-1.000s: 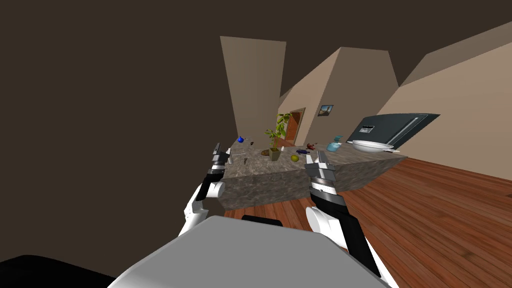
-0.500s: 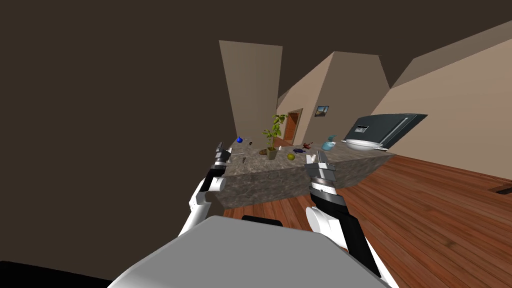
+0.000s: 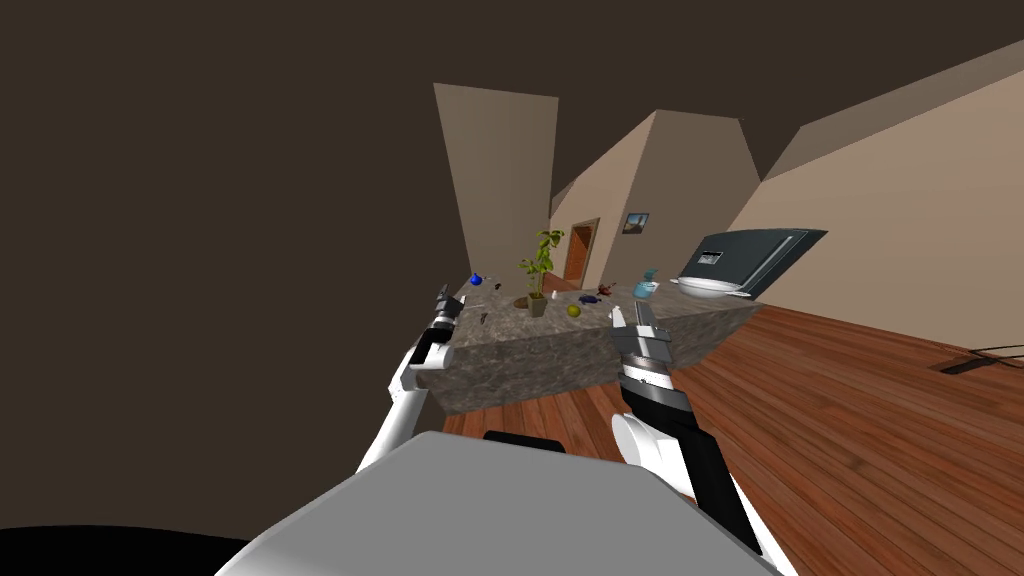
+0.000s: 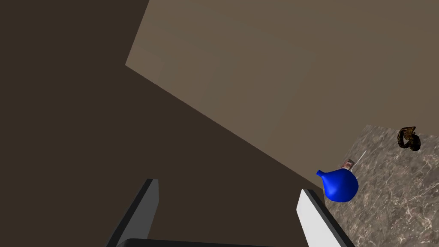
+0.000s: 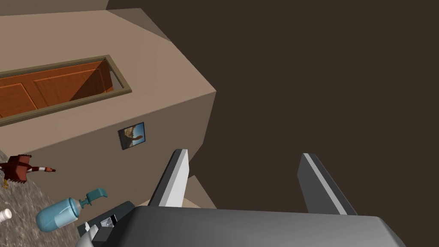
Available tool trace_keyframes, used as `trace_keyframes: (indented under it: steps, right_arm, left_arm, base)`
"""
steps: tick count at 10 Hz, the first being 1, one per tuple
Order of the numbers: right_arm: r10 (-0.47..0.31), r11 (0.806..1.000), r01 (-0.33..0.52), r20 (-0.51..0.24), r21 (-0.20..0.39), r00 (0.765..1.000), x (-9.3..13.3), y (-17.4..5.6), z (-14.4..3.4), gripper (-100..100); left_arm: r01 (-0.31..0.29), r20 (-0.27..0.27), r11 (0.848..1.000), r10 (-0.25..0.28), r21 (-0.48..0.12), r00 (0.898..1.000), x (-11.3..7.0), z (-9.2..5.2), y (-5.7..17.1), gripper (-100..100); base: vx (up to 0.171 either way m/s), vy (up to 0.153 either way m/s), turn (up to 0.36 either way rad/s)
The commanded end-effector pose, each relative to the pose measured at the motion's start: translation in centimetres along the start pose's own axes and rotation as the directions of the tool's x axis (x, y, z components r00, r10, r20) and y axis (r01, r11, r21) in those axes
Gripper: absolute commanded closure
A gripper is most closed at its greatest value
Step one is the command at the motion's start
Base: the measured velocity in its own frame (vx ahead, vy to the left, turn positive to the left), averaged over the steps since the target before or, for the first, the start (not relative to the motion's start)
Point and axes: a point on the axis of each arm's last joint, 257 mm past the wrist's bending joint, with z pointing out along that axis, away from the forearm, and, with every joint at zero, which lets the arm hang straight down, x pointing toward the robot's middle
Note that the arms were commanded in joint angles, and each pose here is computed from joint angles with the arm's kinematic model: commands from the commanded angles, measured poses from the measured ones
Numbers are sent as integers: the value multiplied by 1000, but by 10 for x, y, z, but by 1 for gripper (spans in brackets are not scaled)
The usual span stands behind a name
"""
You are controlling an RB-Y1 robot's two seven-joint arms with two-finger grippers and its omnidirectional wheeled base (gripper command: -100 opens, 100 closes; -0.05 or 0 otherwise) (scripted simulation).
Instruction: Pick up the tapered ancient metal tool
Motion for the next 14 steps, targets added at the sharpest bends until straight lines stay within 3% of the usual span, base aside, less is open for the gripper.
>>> trace_keyframes:
  steps: [1, 2, 3, 4, 5, 6, 7, 8, 9, 10, 11, 12, 13, 14]
  right_arm:
    - [0, 1000, 0, 0, 0, 1000, 0, 0, 0, 0]
    - [0, 1000, 0, 0, 0, 1000, 0, 0, 0, 0]
    - [0, 1000, 0, 0, 0, 1000, 0, 0, 0, 0]
    - [0, 1000, 0, 0, 0, 1000, 0, 0, 0, 0]
    - [0, 1000, 0, 0, 0, 1000, 0, 0, 0, 0]
    - [0, 1000, 0, 0, 0, 1000, 0, 0, 0, 0]
    - [0, 1000, 0, 0, 0, 1000, 0, 0, 0, 0]
    - [0, 1000, 0, 0, 0, 1000, 0, 0, 0, 0]
    - [0, 1000, 0, 0, 0, 1000, 0, 0, 0, 0]
    - [0, 1000, 0, 0, 0, 1000, 0, 0, 0, 0]
    - [0, 1000, 0, 0, 0, 1000, 0, 0, 0, 0]
    - [0, 1000, 0, 0, 0, 1000, 0, 0, 0, 0]
    - [0, 1000, 0, 0, 0, 1000, 0, 0, 0, 0]
    - [0, 1000, 0, 0, 0, 1000, 0, 0, 0, 0]
  left_arm:
    - [41, 36, 999, -40, -35, 999, -15, 13, 11, -100]
    - [43, 44, 998, -41, -50, 998, -17, 14, 16, -100]
    - [81, 75, 994, -76, -70, 994, -28, 26, 23, -100]
    - [83, 85, 993, -76, -86, 993, -31, 26, 28, -100]
    - [124, 119, 987, -112, -102, 987, -43, 37, 35, -100]
    - [127, 131, 985, -111, -120, 985, -45, 36, 40, -100]
    - [168, 166, 977, -145, -131, 975, -57, 46, 45, -100]
    - [173, 181, 973, -145, -152, 973, -60, 46, 52, -100]
    - [216, 214, 964, -181, -153, 960, -70, 58, 54, -100]
    - [221, 235, 958, -177, -180, 956, -76, 55, 65, -100]
    - [264, 269, 948, -211, -177, 940, -86, 65, 66, -100]
    - [272, 293, 940, -206, -205, 934, -91, 62, 77, -100]
    - [310, 327, 930, -236, -196, 915, -103, 69, 76, -100]
    - [321, 348, 921, -233, -220, 908, -107, 69, 88, -100]
  base:
    - [-49, -78, -46]
    - [-49, -63, -24]
    - [-68, -62, -37]
    - [-47, -53, -24]
    - [-43, -59, -38]
    - [-30, -50, -21]
    - [-25, -68, -38]
    - [-24, -53, -17]
    - [-18, -63, -36]
    - [-14, -47, -13]
    - [-16, -53, -27]
    - [-8, -49, -15]
    - [13, -60, -28]
    - [15, -50, -7]
